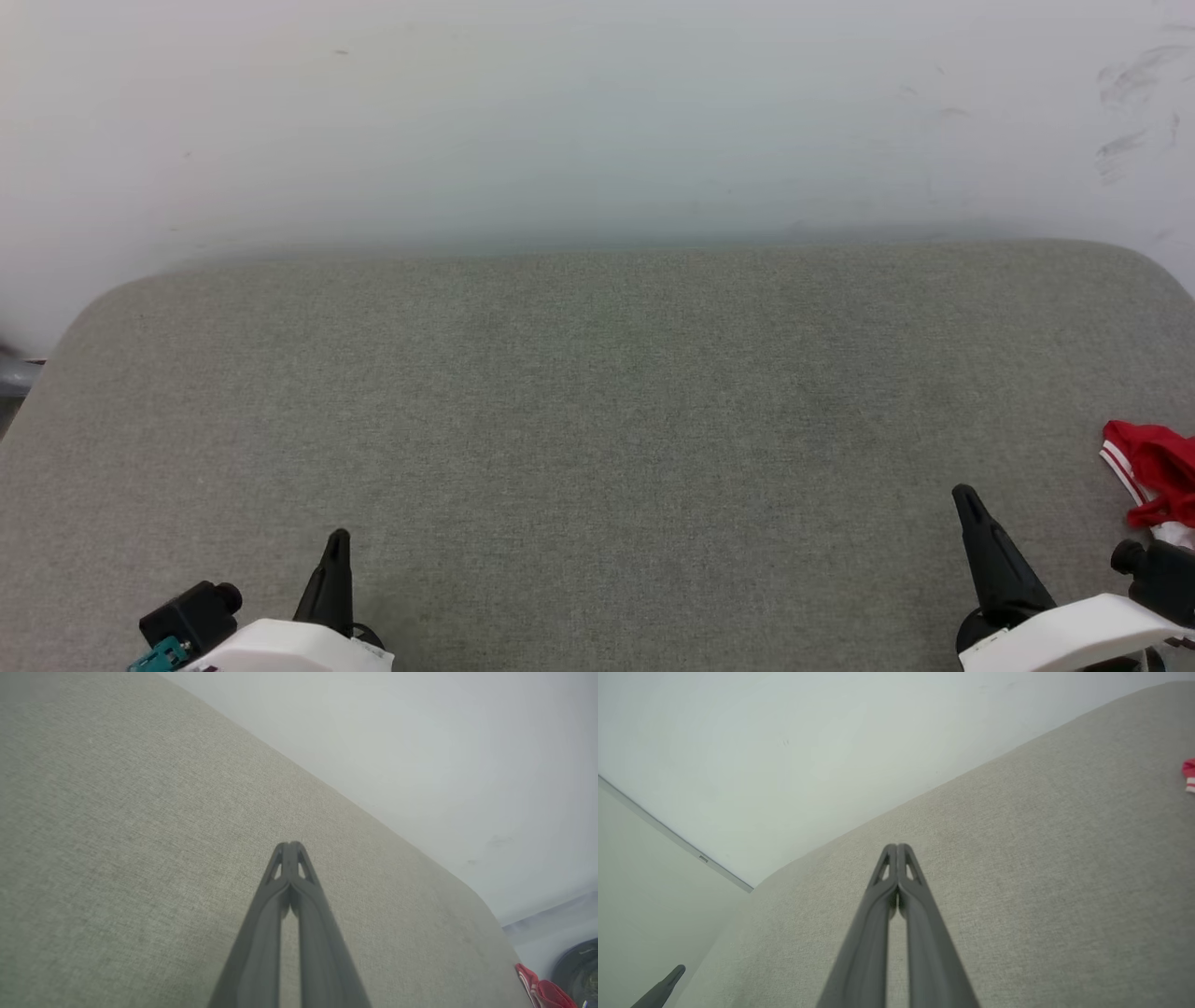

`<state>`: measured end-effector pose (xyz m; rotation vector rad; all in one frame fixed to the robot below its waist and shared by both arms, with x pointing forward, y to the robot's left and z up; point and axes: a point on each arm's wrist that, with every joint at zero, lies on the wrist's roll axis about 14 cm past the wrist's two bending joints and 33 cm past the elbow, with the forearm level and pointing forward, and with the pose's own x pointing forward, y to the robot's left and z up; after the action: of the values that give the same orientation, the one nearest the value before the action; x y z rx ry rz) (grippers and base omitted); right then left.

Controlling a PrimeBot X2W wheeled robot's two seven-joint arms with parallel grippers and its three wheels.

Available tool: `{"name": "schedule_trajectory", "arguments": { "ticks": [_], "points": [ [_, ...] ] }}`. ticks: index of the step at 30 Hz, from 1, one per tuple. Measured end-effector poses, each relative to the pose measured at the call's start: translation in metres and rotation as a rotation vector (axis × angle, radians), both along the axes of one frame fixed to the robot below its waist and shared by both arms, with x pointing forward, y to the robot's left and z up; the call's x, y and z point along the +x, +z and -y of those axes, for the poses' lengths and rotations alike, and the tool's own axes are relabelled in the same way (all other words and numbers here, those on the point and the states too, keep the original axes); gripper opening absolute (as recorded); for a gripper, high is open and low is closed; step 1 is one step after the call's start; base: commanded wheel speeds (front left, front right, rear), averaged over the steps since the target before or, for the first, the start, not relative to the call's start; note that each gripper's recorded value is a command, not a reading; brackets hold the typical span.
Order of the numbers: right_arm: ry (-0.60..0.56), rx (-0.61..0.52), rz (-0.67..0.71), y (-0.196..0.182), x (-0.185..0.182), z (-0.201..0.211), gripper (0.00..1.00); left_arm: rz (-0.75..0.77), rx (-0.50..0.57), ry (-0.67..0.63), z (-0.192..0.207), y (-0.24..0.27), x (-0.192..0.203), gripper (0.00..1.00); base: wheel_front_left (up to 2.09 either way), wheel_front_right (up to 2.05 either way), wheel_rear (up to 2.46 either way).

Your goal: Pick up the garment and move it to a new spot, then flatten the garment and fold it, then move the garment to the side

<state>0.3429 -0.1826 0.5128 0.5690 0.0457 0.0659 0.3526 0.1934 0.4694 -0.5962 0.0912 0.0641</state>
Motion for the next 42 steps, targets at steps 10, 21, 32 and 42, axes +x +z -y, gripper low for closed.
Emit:
{"name": "schedule_trajectory", "arguments": {
  "ticks": [10,21,32,42],
  "points": [
    [-0.008,0.147,-0.006,-0.001,0.006,0.002,0.00,-0.003,-0.144,0.017,-0.001,0.002,0.005,0.00,0.00,0.00,0.00],
    [-0.020,0.321,-0.009,-0.001,0.014,0.004,0.00,0.001,-0.310,0.034,-0.004,0.006,0.011,0.00,0.00,0.00,0.00],
    [-0.032,0.450,-0.018,-0.004,0.018,0.006,0.00,0.013,-0.438,0.038,-0.004,0.010,0.015,0.00,0.00,0.00,0.00],
    [-0.042,0.558,-0.020,-0.005,0.023,0.008,0.00,0.023,-0.545,0.042,-0.004,0.014,0.020,0.00,0.00,0.00,0.00]
  ]
}}
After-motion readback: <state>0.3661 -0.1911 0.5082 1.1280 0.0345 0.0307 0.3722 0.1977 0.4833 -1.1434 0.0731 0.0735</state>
